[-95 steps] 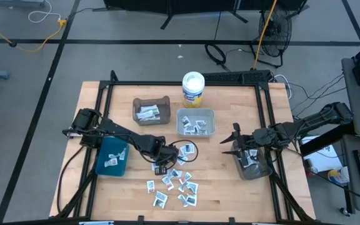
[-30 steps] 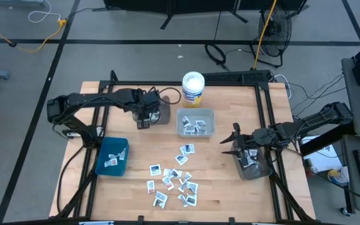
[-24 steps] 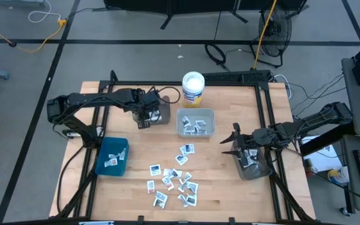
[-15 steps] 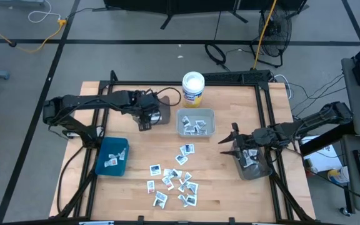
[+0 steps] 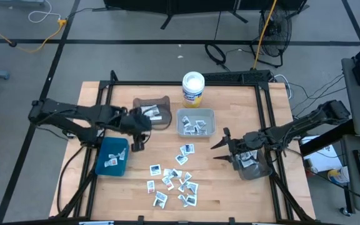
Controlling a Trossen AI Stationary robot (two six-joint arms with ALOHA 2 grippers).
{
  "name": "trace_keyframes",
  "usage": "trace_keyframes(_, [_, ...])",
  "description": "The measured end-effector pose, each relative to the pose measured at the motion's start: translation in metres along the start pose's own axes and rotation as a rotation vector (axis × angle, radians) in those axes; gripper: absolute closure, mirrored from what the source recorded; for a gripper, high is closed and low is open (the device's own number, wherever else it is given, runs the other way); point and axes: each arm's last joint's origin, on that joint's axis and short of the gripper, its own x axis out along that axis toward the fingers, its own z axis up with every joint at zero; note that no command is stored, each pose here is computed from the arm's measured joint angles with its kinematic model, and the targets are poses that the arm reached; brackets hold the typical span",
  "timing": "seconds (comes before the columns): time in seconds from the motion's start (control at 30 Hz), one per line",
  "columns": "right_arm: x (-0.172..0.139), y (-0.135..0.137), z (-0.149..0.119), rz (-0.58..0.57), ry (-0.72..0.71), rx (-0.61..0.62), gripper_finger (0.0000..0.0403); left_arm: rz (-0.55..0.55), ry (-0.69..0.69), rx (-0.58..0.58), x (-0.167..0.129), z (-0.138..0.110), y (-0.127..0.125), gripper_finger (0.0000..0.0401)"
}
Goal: Pick & Place First Aid Supplies
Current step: Put the blue alcohol pad into the bottom black bin
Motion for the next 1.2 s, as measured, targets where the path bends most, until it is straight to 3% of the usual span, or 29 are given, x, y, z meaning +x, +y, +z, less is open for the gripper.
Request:
trace_keyframes(0.17, [0.010,0.001,-0.001,0.068,-0.022,0.004,0.0211,-0.071,0.003,0.053,0.002,-0.003,-0.033,0.0269])
trace_keyframes(0.33, [0.024,-0.001,-0.003,0.124,-0.040,0.016,0.0211,-0.096,-0.098,0.114,0.006,-0.001,-0.063,0.0267])
trace_keyframes(0.63, [0.064,0.004,0.013,0.239,0.026,-0.001,0.0211,0.003,-0.277,0.226,0.029,-0.024,-0.093,0.0282])
trace_keyframes(1.2, [0.124,0.002,0.041,0.234,0.074,-0.047,0.0211,0.022,-0.775,0.212,0.045,-0.093,-0.085,0.0304])
